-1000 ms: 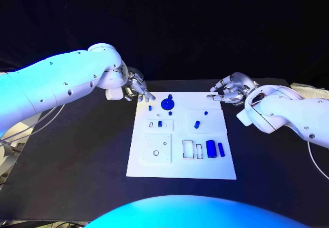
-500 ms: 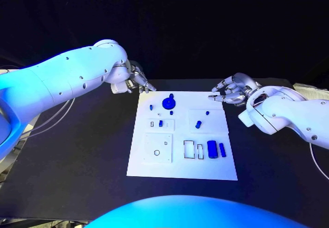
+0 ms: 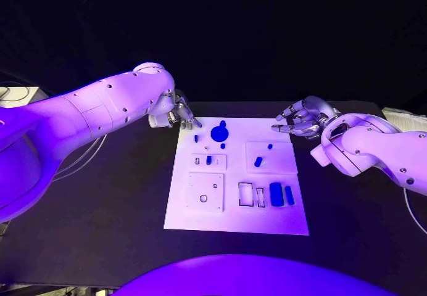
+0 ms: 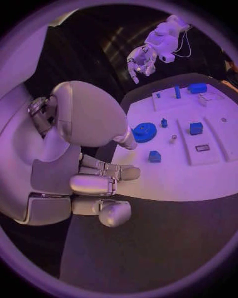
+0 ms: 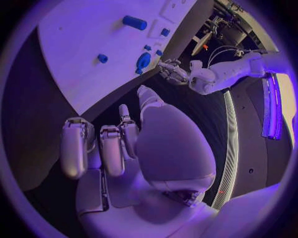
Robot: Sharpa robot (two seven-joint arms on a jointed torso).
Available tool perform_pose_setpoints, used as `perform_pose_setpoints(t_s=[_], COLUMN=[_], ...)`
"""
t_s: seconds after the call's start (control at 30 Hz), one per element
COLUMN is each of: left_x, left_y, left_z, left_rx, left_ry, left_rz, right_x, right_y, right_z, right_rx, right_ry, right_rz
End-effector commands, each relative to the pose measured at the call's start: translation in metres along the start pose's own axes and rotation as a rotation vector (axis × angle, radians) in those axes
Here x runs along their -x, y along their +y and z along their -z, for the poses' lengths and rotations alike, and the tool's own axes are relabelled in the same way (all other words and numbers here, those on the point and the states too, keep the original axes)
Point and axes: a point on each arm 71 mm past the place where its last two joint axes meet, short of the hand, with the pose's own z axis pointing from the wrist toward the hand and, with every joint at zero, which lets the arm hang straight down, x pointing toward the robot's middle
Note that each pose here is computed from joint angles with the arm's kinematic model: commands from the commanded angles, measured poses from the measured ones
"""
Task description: Assemble the parts on the task board
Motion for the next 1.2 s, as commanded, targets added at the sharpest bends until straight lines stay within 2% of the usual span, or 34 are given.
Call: perform_pose_setpoints(t_s=[0.03, 0.93, 1.2], left_x=[-0.0034, -0.0189, -0.0220], left_y=[-0.0002, -0.0047, -0.0067], left_z=[-0.0018, -0.0008, -0.0010], left_rx=[0.008, -0.036, -0.039], left_ry=[0.026, 0.135, 0.143], left_rz=[-0.040, -0.034, -0.042], right_x=[-0.001, 0.000, 0.000], right_y=[0.002, 0.002, 0.002], right_z=[0.000, 0.001, 0.001], right_rx=[0.018, 0.013, 0.013], right_ry=[-0.002, -0.005, -0.005], right_rz=[0.004, 0.008, 0.009])
